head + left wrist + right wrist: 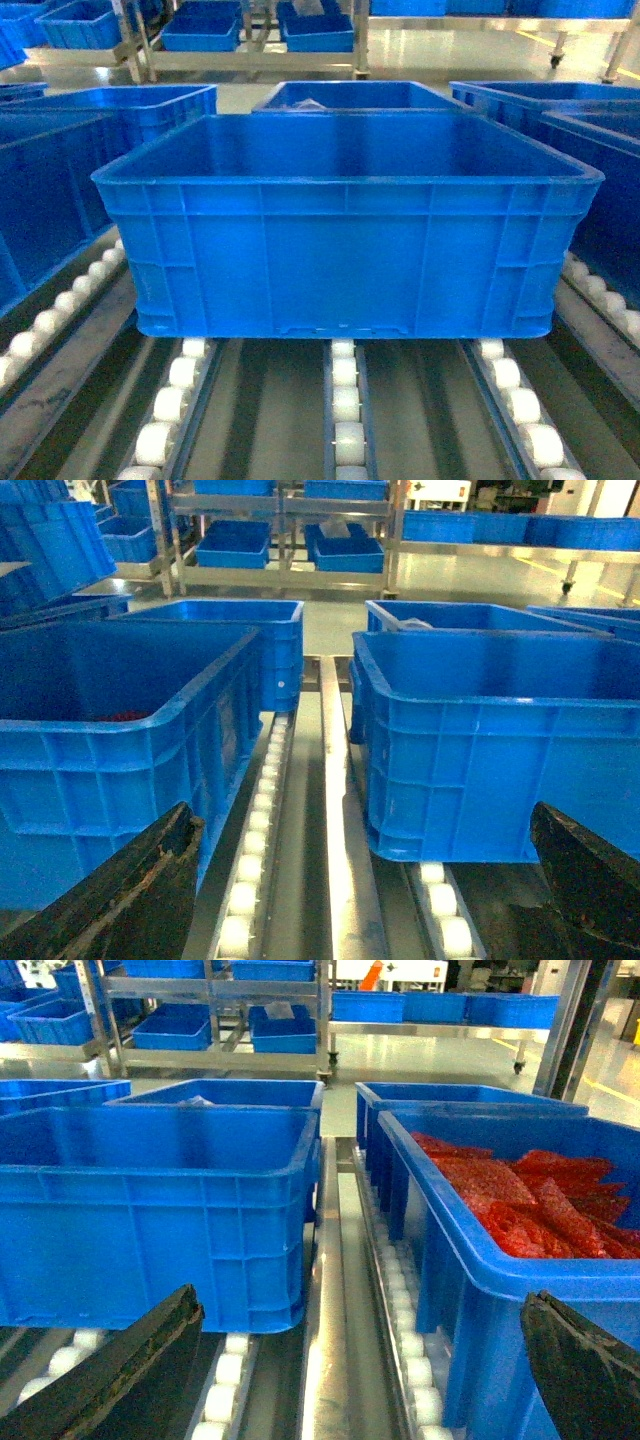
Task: Place box next to blue box on left shelf
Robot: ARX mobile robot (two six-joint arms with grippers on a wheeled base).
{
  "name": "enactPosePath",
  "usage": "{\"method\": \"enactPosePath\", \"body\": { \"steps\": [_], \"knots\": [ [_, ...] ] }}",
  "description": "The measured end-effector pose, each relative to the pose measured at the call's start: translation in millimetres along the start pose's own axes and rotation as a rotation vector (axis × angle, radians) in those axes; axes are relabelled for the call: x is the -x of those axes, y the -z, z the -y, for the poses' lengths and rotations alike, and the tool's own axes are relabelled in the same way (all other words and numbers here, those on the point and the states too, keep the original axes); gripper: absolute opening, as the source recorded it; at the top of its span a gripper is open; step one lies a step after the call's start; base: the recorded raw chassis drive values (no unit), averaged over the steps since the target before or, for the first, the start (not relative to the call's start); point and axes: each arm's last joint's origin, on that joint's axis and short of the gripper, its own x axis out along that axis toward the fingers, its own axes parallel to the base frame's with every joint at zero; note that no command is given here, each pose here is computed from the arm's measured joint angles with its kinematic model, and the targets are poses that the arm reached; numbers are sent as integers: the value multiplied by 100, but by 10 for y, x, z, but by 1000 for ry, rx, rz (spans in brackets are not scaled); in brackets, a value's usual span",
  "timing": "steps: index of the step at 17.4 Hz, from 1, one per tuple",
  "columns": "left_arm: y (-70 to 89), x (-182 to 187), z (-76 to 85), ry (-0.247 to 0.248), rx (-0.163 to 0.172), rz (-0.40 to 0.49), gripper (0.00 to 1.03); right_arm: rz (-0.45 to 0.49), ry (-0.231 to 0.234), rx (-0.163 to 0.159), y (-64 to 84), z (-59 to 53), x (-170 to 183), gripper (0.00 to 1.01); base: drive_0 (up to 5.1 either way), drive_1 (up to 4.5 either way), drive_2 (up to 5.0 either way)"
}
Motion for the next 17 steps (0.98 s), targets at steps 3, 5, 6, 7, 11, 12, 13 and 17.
{"method": "enactPosePath", "body": {
  "steps": [3, 5, 6, 7, 11, 12, 13, 17],
  "knots": [
    [0, 0, 0, 0, 0, 0, 98, 0, 0, 0, 0, 0, 0, 98, 0, 0, 0],
    [0, 0, 0, 0, 0, 0, 98, 0, 0, 0, 0, 0, 0, 98, 0, 0, 0],
    [0, 0, 0, 0, 0, 0, 98, 0, 0, 0, 0, 0, 0, 98, 0, 0, 0],
    [0, 0, 0, 0, 0, 0, 98, 0, 0, 0, 0, 0, 0, 98, 0, 0, 0],
    [0, 0, 0, 0, 0, 0, 98, 0, 0, 0, 0, 0, 0, 98, 0, 0, 0],
    [0, 0, 0, 0, 0, 0, 98, 0, 0, 0, 0, 0, 0, 98, 0, 0, 0],
    [0, 0, 0, 0, 0, 0, 98, 0, 0, 0, 0, 0, 0, 98, 0, 0, 0],
    [0, 0, 0, 0, 0, 0, 98, 0, 0, 0, 0, 0, 0, 98, 0, 0, 0]
  ]
}}
